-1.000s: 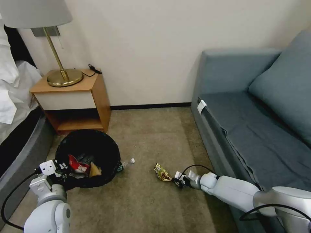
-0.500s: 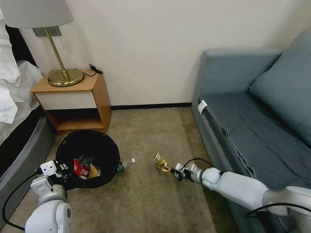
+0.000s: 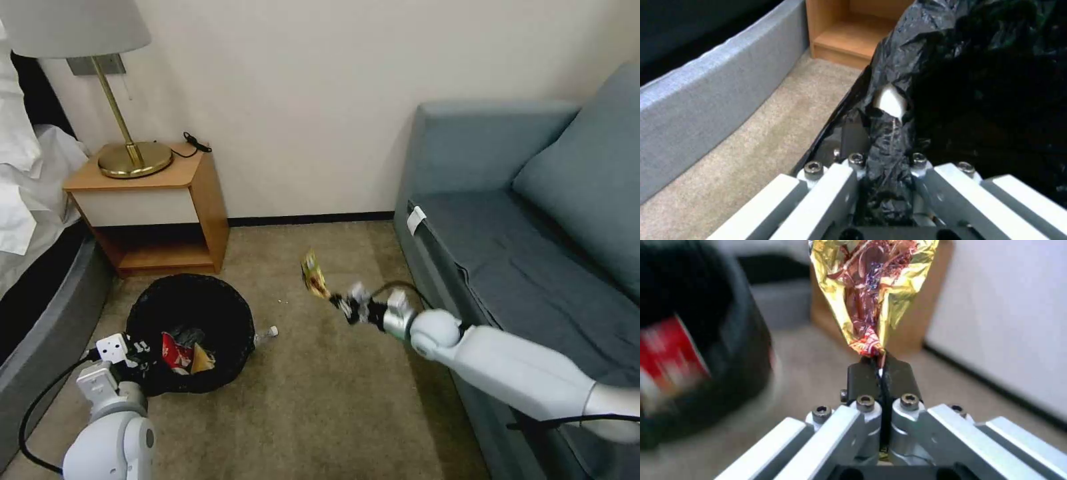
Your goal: Pick up the trash bin, then pick up the garbage on the floor and place it into the trash bin.
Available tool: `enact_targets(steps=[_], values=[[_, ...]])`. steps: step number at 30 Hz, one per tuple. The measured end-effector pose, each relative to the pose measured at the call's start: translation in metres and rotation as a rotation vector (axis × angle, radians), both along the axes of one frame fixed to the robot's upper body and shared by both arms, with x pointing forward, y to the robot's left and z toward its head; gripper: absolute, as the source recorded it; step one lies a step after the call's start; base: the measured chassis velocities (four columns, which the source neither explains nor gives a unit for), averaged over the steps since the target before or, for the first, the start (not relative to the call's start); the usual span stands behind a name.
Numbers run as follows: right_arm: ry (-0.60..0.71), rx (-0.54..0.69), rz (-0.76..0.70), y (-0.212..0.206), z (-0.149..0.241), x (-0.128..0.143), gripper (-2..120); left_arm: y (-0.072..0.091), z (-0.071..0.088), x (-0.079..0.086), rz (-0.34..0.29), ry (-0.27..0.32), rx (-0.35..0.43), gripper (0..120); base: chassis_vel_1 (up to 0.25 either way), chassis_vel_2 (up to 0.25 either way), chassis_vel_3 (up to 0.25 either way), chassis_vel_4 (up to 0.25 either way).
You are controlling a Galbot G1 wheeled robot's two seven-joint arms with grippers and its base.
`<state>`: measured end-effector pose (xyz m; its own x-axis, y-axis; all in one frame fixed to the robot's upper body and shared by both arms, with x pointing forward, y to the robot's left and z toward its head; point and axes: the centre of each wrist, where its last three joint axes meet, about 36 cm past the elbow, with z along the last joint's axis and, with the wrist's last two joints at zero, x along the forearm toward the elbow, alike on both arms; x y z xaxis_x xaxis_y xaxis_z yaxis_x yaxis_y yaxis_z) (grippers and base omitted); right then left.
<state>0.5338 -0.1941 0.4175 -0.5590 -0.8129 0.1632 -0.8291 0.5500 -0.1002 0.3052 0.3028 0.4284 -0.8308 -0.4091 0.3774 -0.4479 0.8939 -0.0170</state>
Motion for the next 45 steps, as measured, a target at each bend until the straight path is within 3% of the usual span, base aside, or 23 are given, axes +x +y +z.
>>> enact_targets(steps=[7, 14, 17, 20, 24, 34, 36, 41, 43, 45], values=[[-0.013, 0.054, 0.023, 0.022, 0.023, -0.005, 0, -0.001, 0.000, 0.000, -0.002, 0.002, -0.001, 2, 0.000, 0.000, 0.000, 0.000], [0.023, 0.132, 0.058, 0.083, 0.040, -0.032, 0, -0.003, -0.001, 0.000, -0.008, 0.004, -0.003, 2, 0.000, 0.000, 0.000, 0.000], [0.049, 0.139, 0.066, 0.106, 0.032, -0.045, 0, -0.004, 0.001, 0.000, -0.009, 0.001, -0.006, 2, 0.000, 0.000, 0.000, 0.000], [0.152, 0.110, 0.124, 0.185, -0.012, -0.090, 0, -0.006, 0.008, -0.001, -0.010, -0.011, -0.023, 2, 0.000, 0.000, 0.000, 0.000], [0.184, 0.070, 0.133, 0.210, -0.032, -0.106, 0, -0.007, 0.010, -0.002, -0.012, -0.015, -0.022, 2, 0.000, 0.000, 0.000, 0.000], [0.194, 0.053, 0.104, 0.217, -0.030, -0.120, 35, -0.008, 0.013, -0.003, -0.014, -0.019, -0.021, 2, 0.000, 0.000, 0.000, 0.000], [0.190, 0.056, 0.104, 0.216, -0.028, -0.120, 46, -0.008, 0.015, -0.004, -0.014, -0.023, -0.020, 2, 0.000, 0.000, 0.000, 0.000], [0.188, 0.056, 0.105, 0.214, -0.027, -0.121, 60, -0.009, 0.017, -0.005, -0.015, -0.028, -0.019, 2, 0.000, 0.000, 0.000, 0.000], [0.185, 0.054, 0.106, 0.212, -0.026, -0.121, 72, -0.008, 0.018, -0.006, -0.013, -0.030, -0.018, 2, 0.000, 0.000, 0.000, 0.000], [0.185, 0.053, 0.106, 0.210, -0.026, -0.121, 75, -0.008, 0.018, -0.006, -0.012, -0.031, -0.017, 2, 0.000, 0.000, 0.000, 0.000]])
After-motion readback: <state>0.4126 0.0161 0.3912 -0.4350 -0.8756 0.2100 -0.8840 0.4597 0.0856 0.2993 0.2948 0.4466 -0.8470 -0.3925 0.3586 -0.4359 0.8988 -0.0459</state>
